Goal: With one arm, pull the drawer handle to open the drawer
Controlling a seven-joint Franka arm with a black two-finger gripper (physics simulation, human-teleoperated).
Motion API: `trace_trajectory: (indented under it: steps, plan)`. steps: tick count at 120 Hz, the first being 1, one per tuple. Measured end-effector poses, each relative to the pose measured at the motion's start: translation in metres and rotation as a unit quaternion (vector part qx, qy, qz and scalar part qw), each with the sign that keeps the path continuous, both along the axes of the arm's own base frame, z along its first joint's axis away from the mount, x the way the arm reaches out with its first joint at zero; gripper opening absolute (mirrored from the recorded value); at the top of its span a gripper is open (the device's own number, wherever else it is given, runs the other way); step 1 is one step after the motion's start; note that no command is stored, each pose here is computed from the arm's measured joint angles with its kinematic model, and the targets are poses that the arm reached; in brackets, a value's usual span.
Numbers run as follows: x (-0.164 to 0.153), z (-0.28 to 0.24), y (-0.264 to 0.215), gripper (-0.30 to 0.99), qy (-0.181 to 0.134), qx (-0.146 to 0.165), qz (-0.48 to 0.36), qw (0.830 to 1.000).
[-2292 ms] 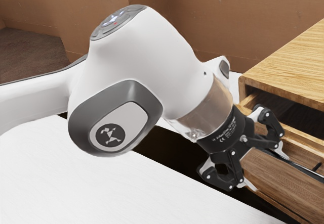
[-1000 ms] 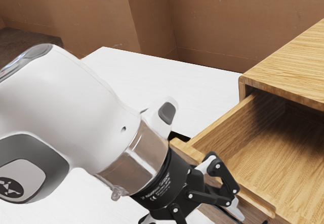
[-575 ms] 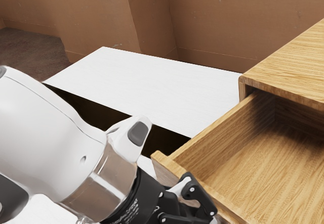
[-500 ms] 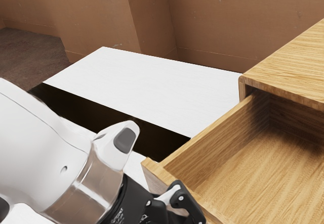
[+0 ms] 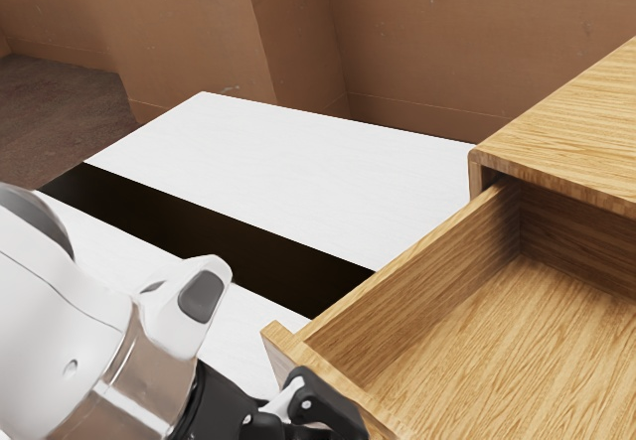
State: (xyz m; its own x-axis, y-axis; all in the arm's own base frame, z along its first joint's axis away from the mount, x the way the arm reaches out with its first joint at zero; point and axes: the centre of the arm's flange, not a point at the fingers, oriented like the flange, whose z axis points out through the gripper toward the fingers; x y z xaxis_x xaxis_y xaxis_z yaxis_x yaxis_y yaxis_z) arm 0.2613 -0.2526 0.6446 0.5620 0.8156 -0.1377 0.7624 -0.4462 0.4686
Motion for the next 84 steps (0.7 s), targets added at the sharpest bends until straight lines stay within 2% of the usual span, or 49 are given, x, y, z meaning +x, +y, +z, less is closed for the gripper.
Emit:
trace_trajectory:
  steps: [14, 36, 43, 50, 54, 60, 65, 70, 78, 84]
  plan:
    - [-0.011, 0.005, -0.001, 0.61, -0.008, 0.009, -0.003, 1.000]
    - [-0.056, 0.045, -0.007, 0.66, -0.072, 0.023, -0.022, 0.997]
    - [-0.092, 0.072, -0.028, 0.67, -0.116, 0.031, -0.036, 0.992]
    - [-0.130, 0.078, -0.053, 0.67, -0.147, 0.048, -0.059, 0.986]
    - [-0.145, 0.078, -0.069, 0.68, -0.153, 0.057, -0.071, 0.984]
    - [-0.153, 0.082, -0.096, 0.68, -0.137, 0.061, -0.085, 0.985]
    - [-0.145, 0.093, -0.117, 0.68, -0.119, 0.063, -0.090, 0.987]
    - [-0.120, 0.115, -0.120, 0.68, -0.109, 0.061, -0.071, 0.990]
    - [-0.049, 0.173, -0.069, 0.69, -0.116, 0.049, 0.030, 0.992]
    - [-0.007, 0.218, 0.001, 0.69, -0.127, 0.044, 0.129, 0.983]
